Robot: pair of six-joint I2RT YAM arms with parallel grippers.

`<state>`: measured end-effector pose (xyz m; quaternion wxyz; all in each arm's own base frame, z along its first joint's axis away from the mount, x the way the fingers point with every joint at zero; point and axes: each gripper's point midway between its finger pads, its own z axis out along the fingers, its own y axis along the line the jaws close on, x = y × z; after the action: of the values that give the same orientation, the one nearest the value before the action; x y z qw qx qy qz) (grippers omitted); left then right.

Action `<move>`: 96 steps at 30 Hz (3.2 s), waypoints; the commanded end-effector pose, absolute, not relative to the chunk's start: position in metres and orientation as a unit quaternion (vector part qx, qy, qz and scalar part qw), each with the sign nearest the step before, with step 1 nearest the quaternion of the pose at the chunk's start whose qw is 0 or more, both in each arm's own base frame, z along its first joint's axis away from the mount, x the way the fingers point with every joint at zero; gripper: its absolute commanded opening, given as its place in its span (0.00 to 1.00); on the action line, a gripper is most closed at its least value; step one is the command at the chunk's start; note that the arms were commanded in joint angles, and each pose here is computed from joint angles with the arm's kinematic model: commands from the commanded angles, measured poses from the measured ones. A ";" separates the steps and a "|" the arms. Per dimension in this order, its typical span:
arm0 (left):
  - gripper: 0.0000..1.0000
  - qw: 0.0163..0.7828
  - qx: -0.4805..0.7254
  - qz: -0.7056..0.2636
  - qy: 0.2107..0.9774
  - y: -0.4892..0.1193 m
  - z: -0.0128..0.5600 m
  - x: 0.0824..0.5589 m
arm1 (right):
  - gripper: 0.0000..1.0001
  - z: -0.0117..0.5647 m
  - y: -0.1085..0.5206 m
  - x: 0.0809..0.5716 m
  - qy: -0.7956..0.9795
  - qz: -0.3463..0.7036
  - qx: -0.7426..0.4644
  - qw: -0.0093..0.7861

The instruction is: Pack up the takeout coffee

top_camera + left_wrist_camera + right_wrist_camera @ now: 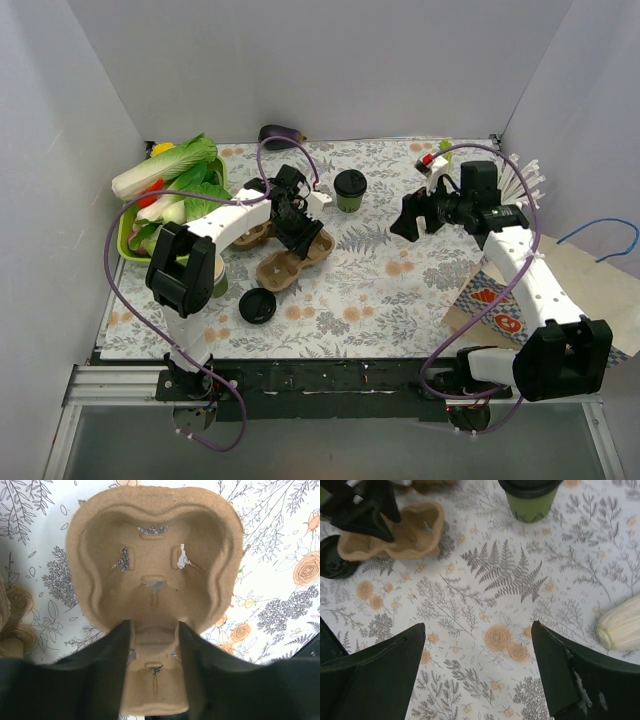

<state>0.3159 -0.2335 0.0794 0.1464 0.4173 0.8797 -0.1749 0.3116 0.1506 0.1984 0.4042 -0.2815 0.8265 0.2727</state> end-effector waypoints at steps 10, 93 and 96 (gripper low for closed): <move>0.77 0.272 0.402 -0.260 0.835 -0.272 0.195 0.333 | 0.98 0.357 0.087 0.289 0.784 0.082 -0.355 0.503; 0.80 0.287 0.398 -0.306 0.816 -0.277 0.188 0.333 | 0.01 0.298 0.143 0.351 0.809 0.240 -0.341 0.414; 0.82 0.287 0.398 -0.306 0.816 -0.277 0.188 0.333 | 0.40 0.323 0.147 0.354 0.789 0.246 -0.349 0.442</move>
<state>0.3309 -0.2793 0.1659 0.2598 0.3962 0.8257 -0.3060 0.3398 0.1436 0.2761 0.3784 -0.3452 0.8201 0.2553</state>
